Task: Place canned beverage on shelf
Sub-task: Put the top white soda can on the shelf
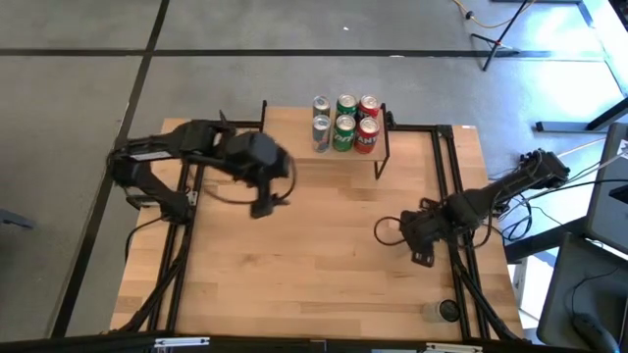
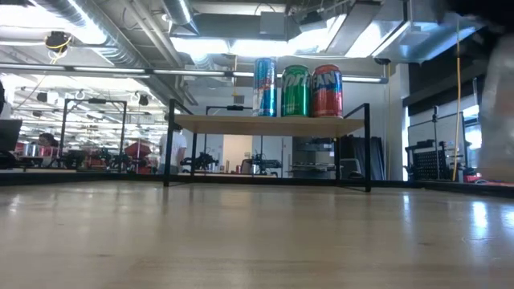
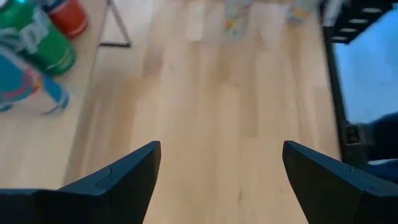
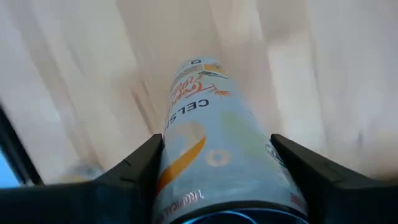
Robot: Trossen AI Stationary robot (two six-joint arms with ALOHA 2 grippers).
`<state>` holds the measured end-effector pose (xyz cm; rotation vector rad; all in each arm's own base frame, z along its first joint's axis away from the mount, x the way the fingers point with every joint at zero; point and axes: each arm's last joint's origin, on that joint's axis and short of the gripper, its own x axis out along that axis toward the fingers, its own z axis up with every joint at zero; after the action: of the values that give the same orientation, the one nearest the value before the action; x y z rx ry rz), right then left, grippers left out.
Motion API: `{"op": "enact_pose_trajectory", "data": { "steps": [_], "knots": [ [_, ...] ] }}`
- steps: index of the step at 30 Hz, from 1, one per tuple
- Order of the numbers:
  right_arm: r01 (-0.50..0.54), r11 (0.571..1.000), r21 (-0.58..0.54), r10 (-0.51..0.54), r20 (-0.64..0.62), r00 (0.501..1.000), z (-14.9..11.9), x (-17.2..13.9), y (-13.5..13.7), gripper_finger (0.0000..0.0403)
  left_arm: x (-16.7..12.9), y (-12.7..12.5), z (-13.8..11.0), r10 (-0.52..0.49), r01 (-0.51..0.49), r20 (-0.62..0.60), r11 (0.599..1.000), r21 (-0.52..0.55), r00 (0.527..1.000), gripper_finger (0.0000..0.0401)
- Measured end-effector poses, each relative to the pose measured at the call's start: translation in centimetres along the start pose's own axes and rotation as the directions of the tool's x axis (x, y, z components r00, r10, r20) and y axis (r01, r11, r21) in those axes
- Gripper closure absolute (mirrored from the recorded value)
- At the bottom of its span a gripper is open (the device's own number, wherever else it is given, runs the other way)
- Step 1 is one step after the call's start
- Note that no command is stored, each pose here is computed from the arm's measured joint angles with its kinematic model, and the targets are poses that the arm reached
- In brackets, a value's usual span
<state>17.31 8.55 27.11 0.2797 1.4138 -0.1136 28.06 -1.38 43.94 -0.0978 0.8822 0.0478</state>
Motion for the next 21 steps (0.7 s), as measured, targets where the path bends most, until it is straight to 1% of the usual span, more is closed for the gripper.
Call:
{"op": "enact_pose_trajectory", "data": {
  "steps": [2,4,8,11,14,17,21],
  "knots": [
    [-0.015,0.999,-0.037,0.018,0.07,0.997,1.6,-1.0,0.2,0.0174,-1.0,-0.6,-0.9,-0.023,0.022,0.022,1.0,0.02,0.999,0.0077],
    [0.003,0.998,-0.07,0.004,0.108,0.994,3.4,-1.6,0.2,0.0174,-1.4,-0.9,-2.4,-0.041,0.041,0.01,0.999,0.017,0.999,0.0077],
    [0.036,0.993,-0.115,-0.019,0.144,0.989,8.3,-2.5,0.4,0.0174,-1.8,-0.6,-6.1,-0.051,0.052,0.03,0.998,-0.036,0.998,0.0077],
    [0.068,0.986,-0.155,-0.049,0.123,0.991,12.1,-2.3,0.3,0.0174,-1.9,-0.4,-8.8,-0.068,0.071,0.053,0.995,-0.074,0.996,0.0077],
    [0.076,0.982,-0.174,-0.055,0.12,0.991,16.2,-1.5,0.1,0.0174,-1.7,-0.5,-11.0,-0.096,0.099,0.072,0.994,-0.053,0.993,0.0077],
    [0.064,0.98,-0.191,-0.052,0.067,0.996,19.6,0.0,-0.3,0.0174,-1.6,-0.5,-12.6,-0.105,0.108,0.076,0.993,-0.041,0.992,0.0077],
    [0.081,0.972,-0.221,-0.077,0.026,0.997,23.0,1.6,-0.4,0.0174,-0.8,-0.5,-13.8,-0.104,0.106,0.06,0.994,-0.033,0.993,0.0077]
  ]
}}
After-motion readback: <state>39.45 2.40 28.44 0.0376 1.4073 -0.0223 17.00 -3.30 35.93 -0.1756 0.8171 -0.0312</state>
